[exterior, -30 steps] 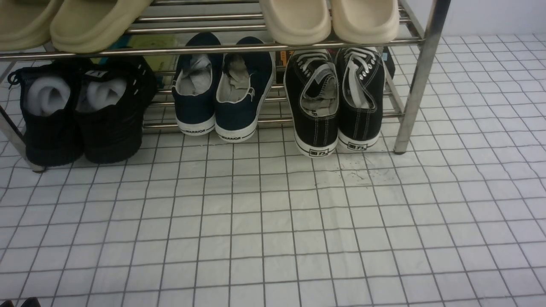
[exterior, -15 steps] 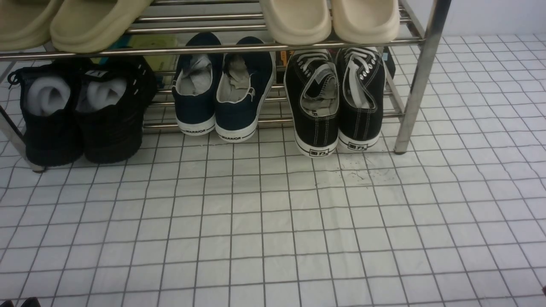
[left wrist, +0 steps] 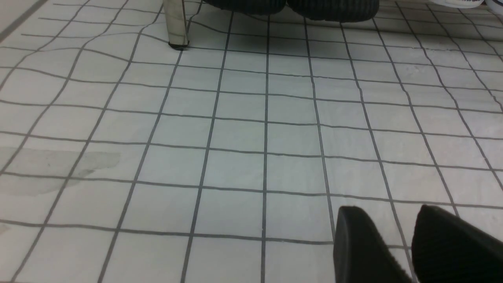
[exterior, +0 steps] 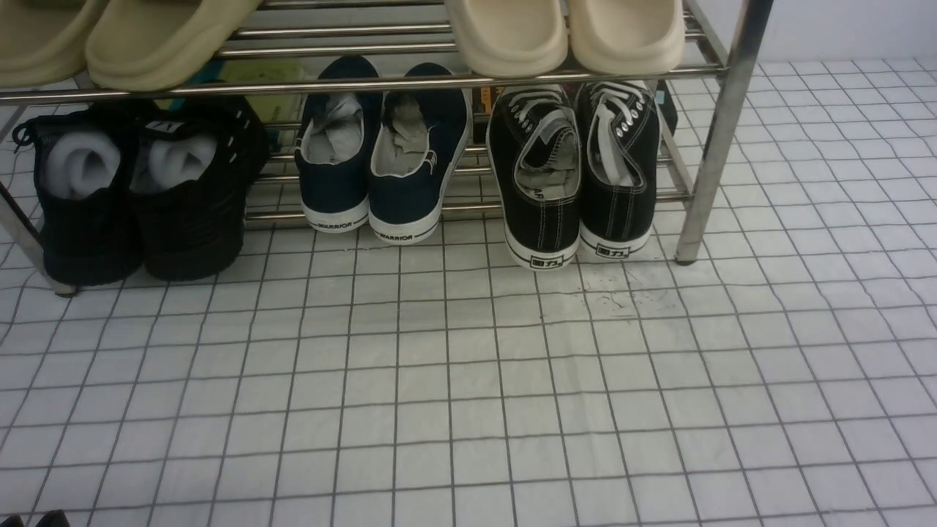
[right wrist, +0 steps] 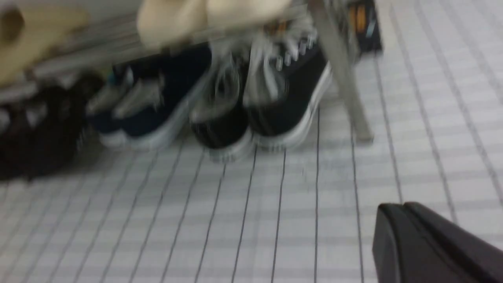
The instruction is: Take the shoes off the shelf with your hand from the white checkered tablecloth.
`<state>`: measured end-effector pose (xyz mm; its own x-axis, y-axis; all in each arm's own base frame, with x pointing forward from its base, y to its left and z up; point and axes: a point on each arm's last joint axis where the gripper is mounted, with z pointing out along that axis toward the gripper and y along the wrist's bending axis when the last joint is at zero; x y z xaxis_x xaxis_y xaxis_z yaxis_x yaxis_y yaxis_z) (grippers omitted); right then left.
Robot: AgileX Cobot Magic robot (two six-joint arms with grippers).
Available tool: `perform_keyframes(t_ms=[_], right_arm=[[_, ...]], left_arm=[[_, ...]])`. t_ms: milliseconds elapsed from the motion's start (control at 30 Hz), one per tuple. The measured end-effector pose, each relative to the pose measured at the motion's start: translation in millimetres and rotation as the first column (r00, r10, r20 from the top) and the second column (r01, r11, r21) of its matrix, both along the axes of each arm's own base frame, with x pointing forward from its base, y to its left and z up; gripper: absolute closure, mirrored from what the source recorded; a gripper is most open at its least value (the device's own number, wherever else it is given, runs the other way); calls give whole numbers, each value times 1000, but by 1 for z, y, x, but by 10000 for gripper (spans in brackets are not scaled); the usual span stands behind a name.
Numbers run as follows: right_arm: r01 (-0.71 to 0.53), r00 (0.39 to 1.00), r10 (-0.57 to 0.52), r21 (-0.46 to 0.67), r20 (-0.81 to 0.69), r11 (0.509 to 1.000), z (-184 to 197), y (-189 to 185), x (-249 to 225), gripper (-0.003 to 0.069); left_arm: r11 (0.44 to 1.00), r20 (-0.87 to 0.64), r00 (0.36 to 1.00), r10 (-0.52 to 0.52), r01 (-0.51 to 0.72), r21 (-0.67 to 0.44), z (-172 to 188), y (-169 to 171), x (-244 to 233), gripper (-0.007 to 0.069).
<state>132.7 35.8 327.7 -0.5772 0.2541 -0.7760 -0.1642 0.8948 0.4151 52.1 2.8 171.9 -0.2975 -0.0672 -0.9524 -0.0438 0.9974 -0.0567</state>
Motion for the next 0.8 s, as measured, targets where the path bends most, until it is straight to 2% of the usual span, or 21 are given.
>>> perform_keyframes(t_ms=[33, 67, 100, 167, 200, 267, 367, 500, 600, 733, 800], right_arm=[[-10, 1000, 10, -1, -25, 1000, 0, 1, 3, 659], [-51, 991, 50, -8, -120, 999, -3, 4, 15, 659], [-148, 944, 140, -4, -300, 989, -8, 10, 38, 659], [-260, 867, 247, 30, -433, 965, -14, 17, 68, 659], [-274, 861, 260, 34, -437, 961, -14, 18, 66, 659], [-421, 766, 425, 122, -482, 899, -15, 34, 99, 659], [-546, 687, 568, 194, -453, 815, -10, 69, 127, 659], [-662, 605, 648, 159, -464, 732, -2, 126, 156, 659], [-671, 614, 593, 51, -520, 739, 2, 166, 182, 659], [-630, 690, 479, -124, -544, 767, -3, 203, 214, 653], [-620, 718, 454, -190, -527, 761, -5, 220, 223, 646]], left_arm=[[1000, 0, 1000, 0, 0, 0, 0, 0, 0, 386], [1000, 0, 1000, 0, 0, 0, 0, 0, 0, 386], [1000, 0, 1000, 0, 0, 0, 0, 0, 0, 386], [1000, 0, 1000, 0, 0, 0, 0, 0, 0, 386], [1000, 0, 1000, 0, 0, 0, 0, 0, 0, 386], [1000, 0, 1000, 0, 0, 0, 0, 0, 0, 386], [1000, 0, 1000, 0, 0, 0, 0, 0, 0, 386], [1000, 0, 1000, 0, 0, 0, 0, 0, 0, 386], [1000, 0, 1000, 0, 0, 1, 0, 0, 0, 386], [1000, 0, 1000, 0, 0, 2, 0, 0, 0, 386], [1000, 0, 1000, 0, 0, 2, 0, 0, 0, 386]])
